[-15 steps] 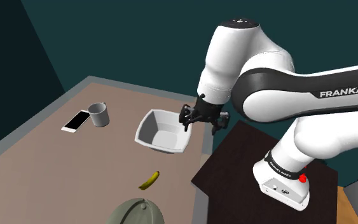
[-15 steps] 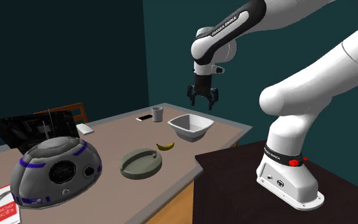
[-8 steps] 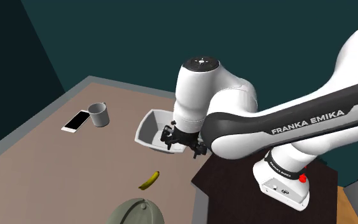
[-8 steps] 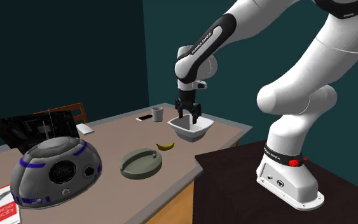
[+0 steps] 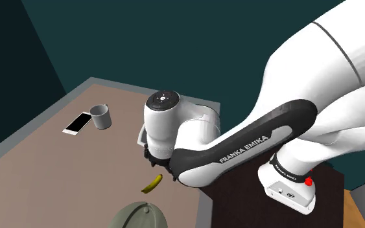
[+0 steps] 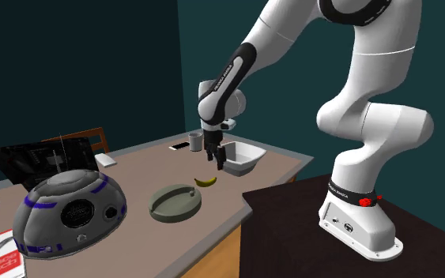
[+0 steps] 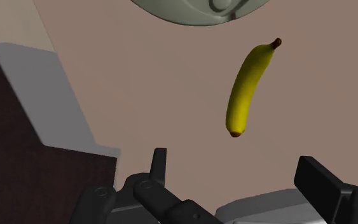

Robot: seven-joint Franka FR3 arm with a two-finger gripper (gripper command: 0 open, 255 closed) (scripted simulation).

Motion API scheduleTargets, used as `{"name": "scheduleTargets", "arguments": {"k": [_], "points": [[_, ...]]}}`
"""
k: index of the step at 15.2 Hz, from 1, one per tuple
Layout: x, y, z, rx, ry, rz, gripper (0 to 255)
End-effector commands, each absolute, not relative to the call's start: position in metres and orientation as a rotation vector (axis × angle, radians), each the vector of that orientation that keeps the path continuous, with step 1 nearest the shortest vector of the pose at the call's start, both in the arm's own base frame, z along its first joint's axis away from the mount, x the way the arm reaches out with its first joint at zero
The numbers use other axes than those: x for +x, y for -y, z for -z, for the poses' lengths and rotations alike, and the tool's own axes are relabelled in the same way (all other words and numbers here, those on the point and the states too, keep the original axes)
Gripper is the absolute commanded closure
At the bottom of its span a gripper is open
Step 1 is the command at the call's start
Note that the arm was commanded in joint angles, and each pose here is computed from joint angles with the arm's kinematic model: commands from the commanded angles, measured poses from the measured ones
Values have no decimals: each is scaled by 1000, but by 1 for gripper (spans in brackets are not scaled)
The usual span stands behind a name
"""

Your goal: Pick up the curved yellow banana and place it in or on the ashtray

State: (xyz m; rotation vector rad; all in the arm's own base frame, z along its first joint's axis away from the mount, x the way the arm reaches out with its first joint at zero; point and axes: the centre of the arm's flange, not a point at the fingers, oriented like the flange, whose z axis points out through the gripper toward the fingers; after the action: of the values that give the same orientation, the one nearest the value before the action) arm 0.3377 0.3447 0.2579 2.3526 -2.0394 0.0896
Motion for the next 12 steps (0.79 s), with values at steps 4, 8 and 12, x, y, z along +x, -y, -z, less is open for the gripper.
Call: {"name": "scheduleTargets", "arguments": {"k": [4,8,12], "points": [[370,-379,-209,2154,2230,-47,0],[374,-382,-187,2131,2250,-45,0],[374,-381,-166,2131,2250,-45,0]]}}
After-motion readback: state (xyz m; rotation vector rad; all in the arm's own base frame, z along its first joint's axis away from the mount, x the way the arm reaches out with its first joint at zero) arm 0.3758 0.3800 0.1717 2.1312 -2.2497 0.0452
